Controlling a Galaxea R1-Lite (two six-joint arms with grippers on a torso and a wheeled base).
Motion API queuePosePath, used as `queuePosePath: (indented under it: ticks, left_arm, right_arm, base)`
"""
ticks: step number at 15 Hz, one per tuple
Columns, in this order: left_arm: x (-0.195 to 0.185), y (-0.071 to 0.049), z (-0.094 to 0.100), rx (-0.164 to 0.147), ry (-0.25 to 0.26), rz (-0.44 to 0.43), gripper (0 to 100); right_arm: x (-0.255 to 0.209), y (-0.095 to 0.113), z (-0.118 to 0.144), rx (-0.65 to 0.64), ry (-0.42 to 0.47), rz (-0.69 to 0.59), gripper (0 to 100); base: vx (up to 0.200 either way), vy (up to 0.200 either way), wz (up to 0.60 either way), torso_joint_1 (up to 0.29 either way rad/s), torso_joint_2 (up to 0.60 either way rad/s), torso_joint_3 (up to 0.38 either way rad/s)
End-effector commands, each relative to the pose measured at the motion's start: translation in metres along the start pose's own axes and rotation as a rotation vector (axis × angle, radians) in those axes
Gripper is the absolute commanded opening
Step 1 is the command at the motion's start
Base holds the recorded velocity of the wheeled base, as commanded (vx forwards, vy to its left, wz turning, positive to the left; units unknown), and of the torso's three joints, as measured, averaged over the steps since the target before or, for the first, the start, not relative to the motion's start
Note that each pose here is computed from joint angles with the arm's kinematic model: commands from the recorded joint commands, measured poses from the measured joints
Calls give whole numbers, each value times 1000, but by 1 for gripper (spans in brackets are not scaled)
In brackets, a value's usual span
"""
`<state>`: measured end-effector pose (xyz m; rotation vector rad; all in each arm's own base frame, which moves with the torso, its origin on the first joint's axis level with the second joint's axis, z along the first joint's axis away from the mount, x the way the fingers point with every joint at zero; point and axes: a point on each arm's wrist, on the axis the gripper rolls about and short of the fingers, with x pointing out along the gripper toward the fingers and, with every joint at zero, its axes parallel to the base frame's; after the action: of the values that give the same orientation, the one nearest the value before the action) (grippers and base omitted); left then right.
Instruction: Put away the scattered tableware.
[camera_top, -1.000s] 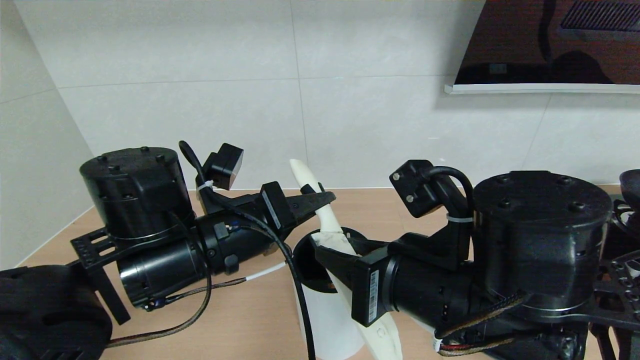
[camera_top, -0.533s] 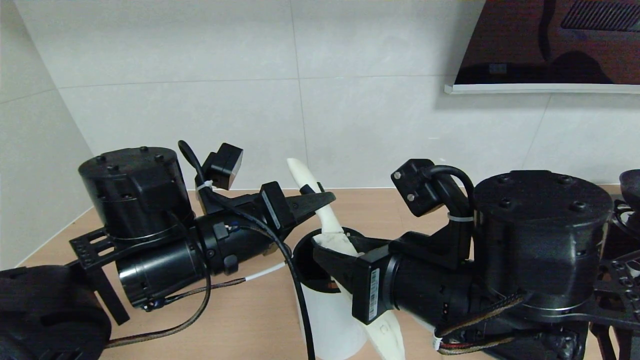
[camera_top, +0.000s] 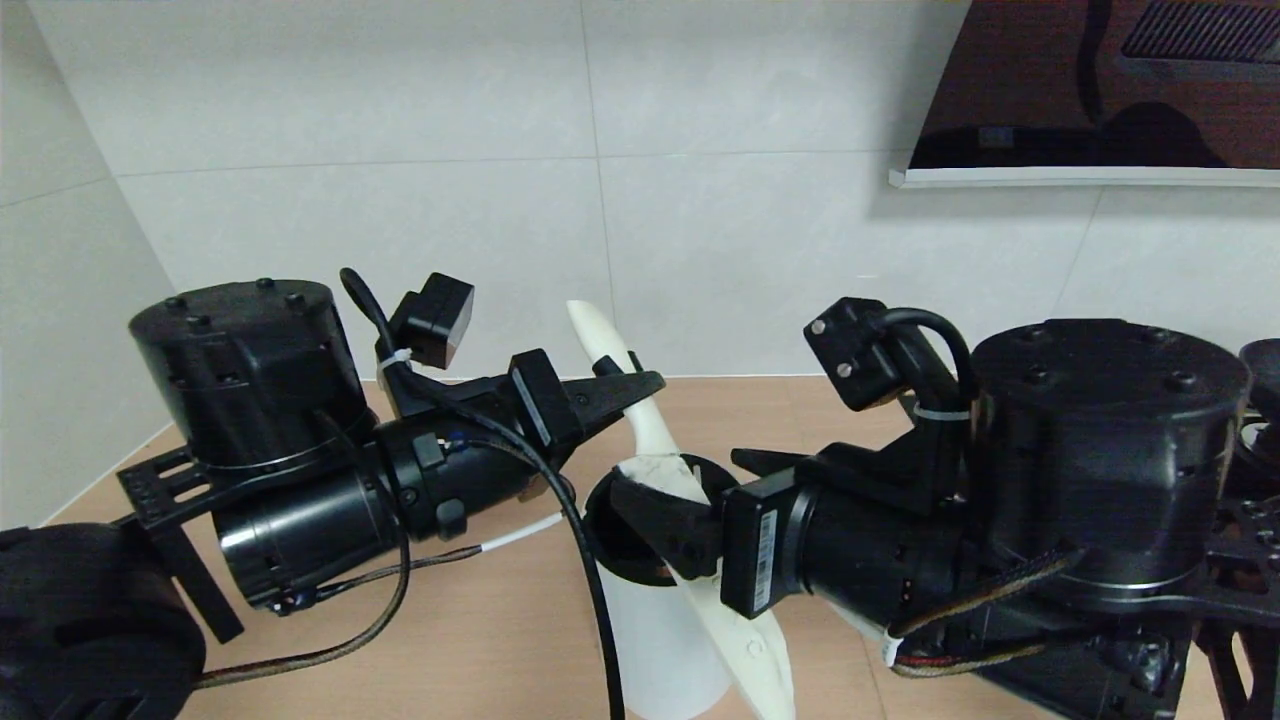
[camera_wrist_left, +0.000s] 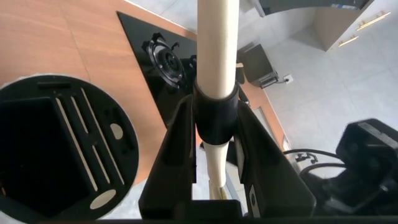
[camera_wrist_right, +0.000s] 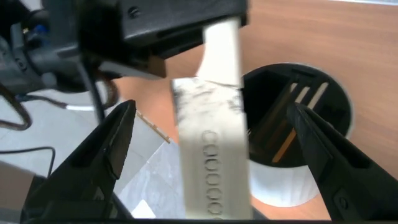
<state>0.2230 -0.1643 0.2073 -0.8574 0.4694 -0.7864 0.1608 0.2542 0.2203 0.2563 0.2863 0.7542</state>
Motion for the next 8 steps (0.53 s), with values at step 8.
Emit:
queuePosePath:
  ticks: [8]
  left_arm:
    - [-20,-40,51,94,-215,331,0]
  right_arm:
    - [-15,-41,43,24,-143,-129,100]
  base:
    - [0,0,0,0,0,0]
